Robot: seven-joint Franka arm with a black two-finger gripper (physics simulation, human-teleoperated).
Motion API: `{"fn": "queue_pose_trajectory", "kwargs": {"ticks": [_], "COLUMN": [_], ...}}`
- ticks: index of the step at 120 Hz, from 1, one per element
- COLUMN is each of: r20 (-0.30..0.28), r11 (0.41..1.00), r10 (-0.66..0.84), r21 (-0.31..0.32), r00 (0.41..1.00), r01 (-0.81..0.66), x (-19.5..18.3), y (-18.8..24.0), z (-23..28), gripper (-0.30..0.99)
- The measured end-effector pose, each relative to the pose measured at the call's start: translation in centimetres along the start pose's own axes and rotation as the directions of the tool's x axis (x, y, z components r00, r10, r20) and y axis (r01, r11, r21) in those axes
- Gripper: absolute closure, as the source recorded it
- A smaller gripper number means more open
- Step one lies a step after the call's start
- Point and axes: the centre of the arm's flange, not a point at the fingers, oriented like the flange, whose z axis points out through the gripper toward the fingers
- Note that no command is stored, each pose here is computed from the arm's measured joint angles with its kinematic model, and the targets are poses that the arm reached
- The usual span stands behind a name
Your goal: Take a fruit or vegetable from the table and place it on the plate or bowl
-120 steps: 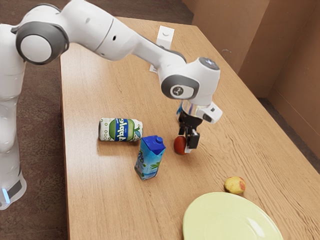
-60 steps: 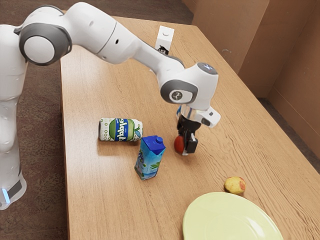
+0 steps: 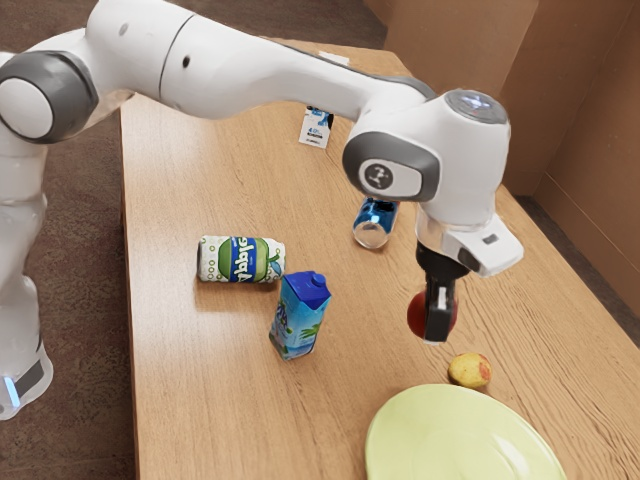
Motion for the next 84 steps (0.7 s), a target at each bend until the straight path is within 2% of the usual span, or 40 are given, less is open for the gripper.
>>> {"fn": "queue_pose_trajectory", "kwargs": {"ticks": [12,25,35,52,68,84], "r20": [0.004,-0.010,0.008,0.045,0.060,0.066], "r11": [0.997,0.993,0.989,0.985,0.984,0.983], "r10": [0.075,0.115,0.143,0.173,0.177,0.181], "r21": [-0.009,-0.025,-0.031,-0.028,-0.028,-0.028], "r00": [0.997,0.993,0.990,0.984,0.982,0.981], "r01": [-0.075,-0.115,-0.143,-0.172,-0.176,-0.179], "x": [-0.1,3.4,4.9,5.0,4.8,4.6], "y": [4.6,7.1,9.0,10.9,11.2,11.4], "z": [-0.3,0.2,1.9,3.4,3.5,3.2], "gripper": [0.32,0.32,0.32,0.32,0.14,0.05]}}
